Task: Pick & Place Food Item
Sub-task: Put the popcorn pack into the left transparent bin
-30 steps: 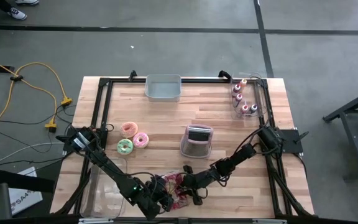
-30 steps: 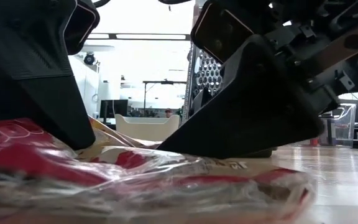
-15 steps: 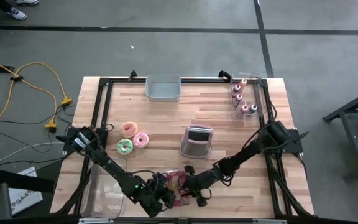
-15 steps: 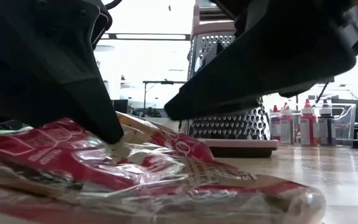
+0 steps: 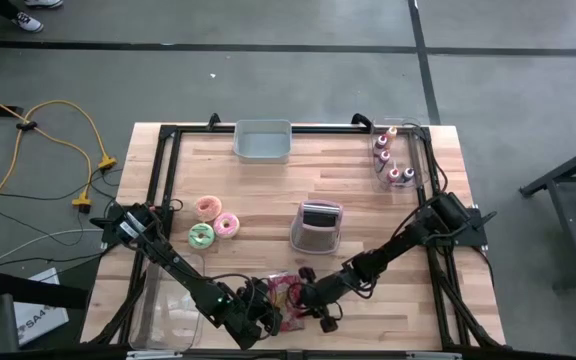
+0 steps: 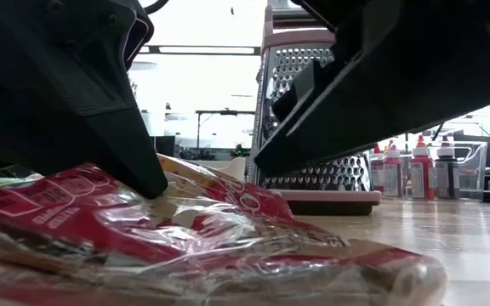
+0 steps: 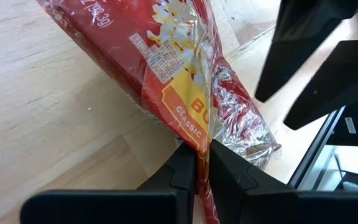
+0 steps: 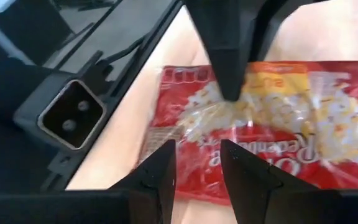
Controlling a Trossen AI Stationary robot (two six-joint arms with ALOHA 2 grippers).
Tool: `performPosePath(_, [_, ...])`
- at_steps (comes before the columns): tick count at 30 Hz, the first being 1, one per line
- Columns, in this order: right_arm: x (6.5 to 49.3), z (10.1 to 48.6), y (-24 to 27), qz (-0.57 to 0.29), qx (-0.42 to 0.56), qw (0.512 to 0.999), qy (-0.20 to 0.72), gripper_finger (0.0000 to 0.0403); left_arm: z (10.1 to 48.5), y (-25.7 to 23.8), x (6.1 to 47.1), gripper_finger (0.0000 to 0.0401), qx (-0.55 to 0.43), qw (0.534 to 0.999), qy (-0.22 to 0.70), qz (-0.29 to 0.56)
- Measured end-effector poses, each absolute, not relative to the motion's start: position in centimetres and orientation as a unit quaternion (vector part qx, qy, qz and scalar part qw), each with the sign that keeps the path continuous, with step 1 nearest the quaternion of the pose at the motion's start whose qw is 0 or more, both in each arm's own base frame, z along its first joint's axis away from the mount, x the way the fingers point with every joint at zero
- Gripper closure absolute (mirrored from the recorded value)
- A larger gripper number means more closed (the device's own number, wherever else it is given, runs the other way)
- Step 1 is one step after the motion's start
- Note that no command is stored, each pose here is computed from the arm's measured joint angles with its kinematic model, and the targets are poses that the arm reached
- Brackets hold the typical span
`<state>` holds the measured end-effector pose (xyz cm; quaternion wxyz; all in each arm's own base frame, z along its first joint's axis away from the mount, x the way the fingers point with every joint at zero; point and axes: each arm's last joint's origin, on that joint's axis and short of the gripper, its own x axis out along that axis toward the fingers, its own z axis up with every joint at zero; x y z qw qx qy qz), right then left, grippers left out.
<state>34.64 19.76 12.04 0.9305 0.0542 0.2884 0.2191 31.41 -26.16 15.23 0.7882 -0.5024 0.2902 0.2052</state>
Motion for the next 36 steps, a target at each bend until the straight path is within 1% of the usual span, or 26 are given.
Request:
performPosePath(4, [34.2, 12.6, 19.7, 0.235, 0.054, 0.919, 0.311, 0.0289, 15.2, -26.2, 31.4, 0.0371, -0.501, 0.789, 0.292, 0.204])
performPosePath(8, [33.6, 14.1, 19.2, 0.225, 0.047, 0.915, 0.331, 0.0289, 15.2, -26.2, 31.4, 0.0371, -0.493, 0.793, 0.295, 0.200])
performPosePath(12, [33.3, 15.8, 19.1, 0.233, 0.044, 0.921, 0.311, 0.0289, 15.2, -26.3, 31.3, 0.0371, -0.485, 0.798, 0.300, 0.195])
performPosePath(16, [33.2, 16.3, 19.1, 0.239, 0.035, 0.921, 0.305, 0.0289, 15.4, -26.3, 31.3, 0.0371, -0.482, 0.799, 0.307, 0.189])
performPosePath(19, [33.2, 16.2, 19.1, 0.239, 0.032, 0.921, 0.306, 0.0289, 16.2, -26.2, 31.1, 0.0371, -0.477, 0.804, 0.308, 0.177])
performPosePath(25, [32.9, 15.8, 19.0, 0.236, 0.030, 0.913, 0.332, 0.0289, 19.4, -25.7, 30.6, 0.0371, -0.460, 0.827, 0.284, 0.152])
performPosePath(29, [32.7, 15.7, 19.1, 0.234, 0.035, 0.911, 0.338, 0.0289, 21.0, -24.8, 29.6, 0.0371, -0.447, 0.831, 0.286, 0.168])
performPosePath(36, [32.5, 15.6, 19.3, 0.236, 0.035, 0.907, 0.348, 0.0289, 22.3, -23.9, 27.2, 0.0371, -0.432, 0.822, 0.294, 0.225])
